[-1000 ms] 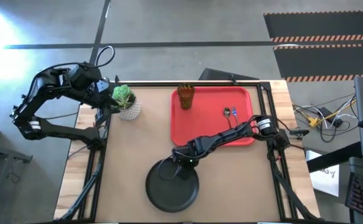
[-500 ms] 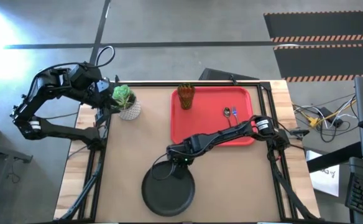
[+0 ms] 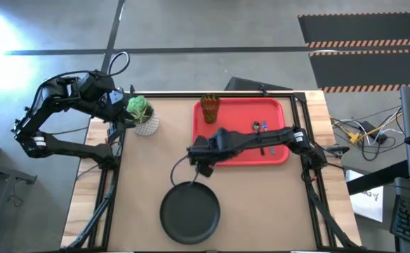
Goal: Pick and place plate/cup/fork/spoon on tray
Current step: Adjust the green cup on the red tray
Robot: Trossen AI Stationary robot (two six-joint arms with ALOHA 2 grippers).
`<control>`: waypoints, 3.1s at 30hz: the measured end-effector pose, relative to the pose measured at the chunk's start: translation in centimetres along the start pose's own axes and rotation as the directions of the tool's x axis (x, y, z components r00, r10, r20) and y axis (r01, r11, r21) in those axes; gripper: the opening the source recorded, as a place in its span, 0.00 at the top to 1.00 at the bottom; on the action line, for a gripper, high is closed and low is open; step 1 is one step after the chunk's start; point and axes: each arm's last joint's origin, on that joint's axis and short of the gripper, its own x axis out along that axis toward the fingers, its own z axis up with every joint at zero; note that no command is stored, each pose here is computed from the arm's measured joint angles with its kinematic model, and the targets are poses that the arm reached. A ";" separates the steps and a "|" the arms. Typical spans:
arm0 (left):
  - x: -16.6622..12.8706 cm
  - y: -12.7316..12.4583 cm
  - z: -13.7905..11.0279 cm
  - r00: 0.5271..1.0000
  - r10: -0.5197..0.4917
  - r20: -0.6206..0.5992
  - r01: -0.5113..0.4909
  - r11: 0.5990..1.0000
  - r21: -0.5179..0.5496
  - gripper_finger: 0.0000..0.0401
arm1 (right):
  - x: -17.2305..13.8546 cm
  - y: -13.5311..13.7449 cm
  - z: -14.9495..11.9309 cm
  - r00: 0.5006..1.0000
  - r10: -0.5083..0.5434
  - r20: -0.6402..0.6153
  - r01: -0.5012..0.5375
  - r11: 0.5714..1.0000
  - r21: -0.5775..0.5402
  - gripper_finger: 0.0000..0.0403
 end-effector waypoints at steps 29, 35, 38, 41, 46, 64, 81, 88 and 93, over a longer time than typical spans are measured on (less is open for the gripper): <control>0.0 0.0 0.0 1.000 0.000 -0.002 0.000 1.000 0.000 0.63 | -0.3 -23.4 7.5 0.983 0.161 0.089 -0.180 0.940 0.289 0.70; 0.0 0.0 0.0 1.000 0.000 -0.002 0.000 1.000 0.000 0.63 | 1.9 -23.7 7.9 0.980 0.198 0.038 -0.201 0.941 0.274 0.70; 0.0 0.0 0.0 1.000 0.000 -0.002 0.000 1.000 0.000 0.63 | 2.9 -24.0 8.0 0.981 0.196 0.019 -0.194 0.946 0.261 0.70; 0.0 0.0 0.0 1.000 0.000 -0.002 0.000 1.000 0.000 0.63 | 3.9 -24.9 8.0 0.982 0.188 -0.004 -0.180 0.943 0.279 0.70; 0.0 0.0 0.0 1.000 0.000 -0.002 0.000 1.000 0.000 0.63 | 5.1 -25.9 8.1 0.984 0.176 -0.030 -0.160 0.945 0.284 0.70; 0.0 0.0 0.0 1.000 0.000 -0.002 0.000 1.000 0.001 0.63 | 9.5 -25.7 8.2 0.973 0.195 -0.125 -0.151 0.944 0.294 0.74; 0.0 0.0 0.0 1.000 0.000 -0.002 0.000 1.000 0.000 0.63 | 10.5 -25.7 8.5 0.980 0.162 -0.112 -0.128 0.957 0.261 0.98; 0.0 0.0 0.0 1.000 0.000 -0.002 0.000 1.000 0.000 0.63 | 9.8 -26.5 8.6 0.979 0.186 -0.081 -0.155 0.943 0.295 0.98; 0.0 0.0 0.0 1.000 0.000 -0.002 0.000 1.000 0.001 0.63 | 9.9 -27.2 8.4 0.971 0.221 -0.087 -0.183 0.928 0.324 0.98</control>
